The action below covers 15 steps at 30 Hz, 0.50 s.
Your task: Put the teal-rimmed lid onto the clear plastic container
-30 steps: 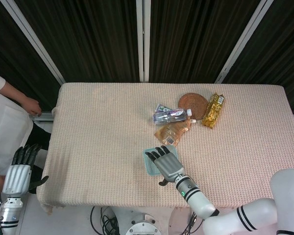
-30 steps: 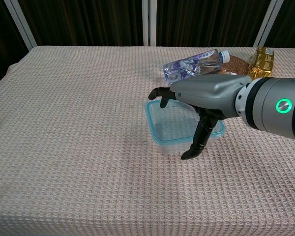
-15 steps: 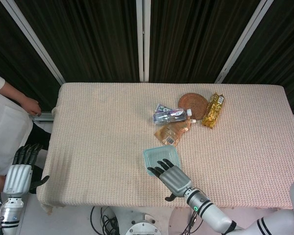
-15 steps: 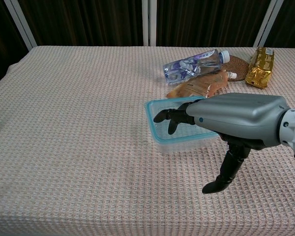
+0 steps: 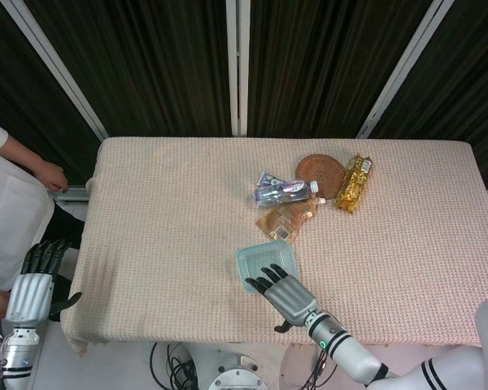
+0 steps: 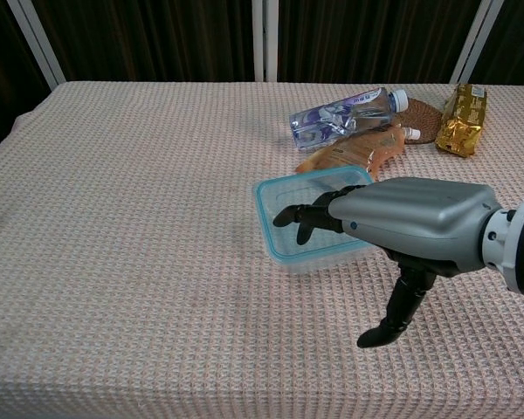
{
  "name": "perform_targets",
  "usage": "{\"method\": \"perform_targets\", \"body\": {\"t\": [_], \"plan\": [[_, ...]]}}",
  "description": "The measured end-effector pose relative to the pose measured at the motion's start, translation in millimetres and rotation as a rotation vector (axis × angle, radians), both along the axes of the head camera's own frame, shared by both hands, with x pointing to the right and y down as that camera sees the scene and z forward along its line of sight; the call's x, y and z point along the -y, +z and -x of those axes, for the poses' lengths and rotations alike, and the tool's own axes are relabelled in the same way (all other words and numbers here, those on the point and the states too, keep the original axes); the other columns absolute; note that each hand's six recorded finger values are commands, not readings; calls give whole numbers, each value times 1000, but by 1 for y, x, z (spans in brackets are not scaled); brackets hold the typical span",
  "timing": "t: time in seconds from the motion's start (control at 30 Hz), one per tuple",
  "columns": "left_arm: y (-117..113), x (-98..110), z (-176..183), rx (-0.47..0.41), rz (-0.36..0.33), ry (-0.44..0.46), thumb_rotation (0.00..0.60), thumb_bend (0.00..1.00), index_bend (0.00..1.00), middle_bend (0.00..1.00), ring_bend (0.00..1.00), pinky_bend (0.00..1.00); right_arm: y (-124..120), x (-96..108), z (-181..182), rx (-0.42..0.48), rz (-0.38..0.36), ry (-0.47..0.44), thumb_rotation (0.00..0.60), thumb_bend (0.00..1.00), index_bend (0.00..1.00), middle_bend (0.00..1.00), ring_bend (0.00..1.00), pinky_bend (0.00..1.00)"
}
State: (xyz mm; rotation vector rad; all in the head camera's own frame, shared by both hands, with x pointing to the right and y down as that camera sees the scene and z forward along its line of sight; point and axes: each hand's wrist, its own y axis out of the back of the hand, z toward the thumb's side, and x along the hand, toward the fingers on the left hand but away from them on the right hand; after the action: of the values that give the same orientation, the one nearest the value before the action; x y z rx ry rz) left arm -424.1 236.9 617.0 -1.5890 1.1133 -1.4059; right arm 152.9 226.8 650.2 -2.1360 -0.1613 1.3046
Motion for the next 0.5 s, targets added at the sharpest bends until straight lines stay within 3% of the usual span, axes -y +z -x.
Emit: {"method": "perform_targets", "body": {"t": [0.2, 0.5], "plan": [[-1, 1, 0, -2, -4, 1, 600, 0, 104, 66, 0, 0, -10, 4, 1, 33, -21, 16, 600, 0, 0, 181, 0, 0], [-1, 0, 0, -3, -6, 3, 600, 0, 103, 66, 0, 0, -26, 41, -18, 50, -97, 148, 600, 0, 0, 162, 0, 0]]}}
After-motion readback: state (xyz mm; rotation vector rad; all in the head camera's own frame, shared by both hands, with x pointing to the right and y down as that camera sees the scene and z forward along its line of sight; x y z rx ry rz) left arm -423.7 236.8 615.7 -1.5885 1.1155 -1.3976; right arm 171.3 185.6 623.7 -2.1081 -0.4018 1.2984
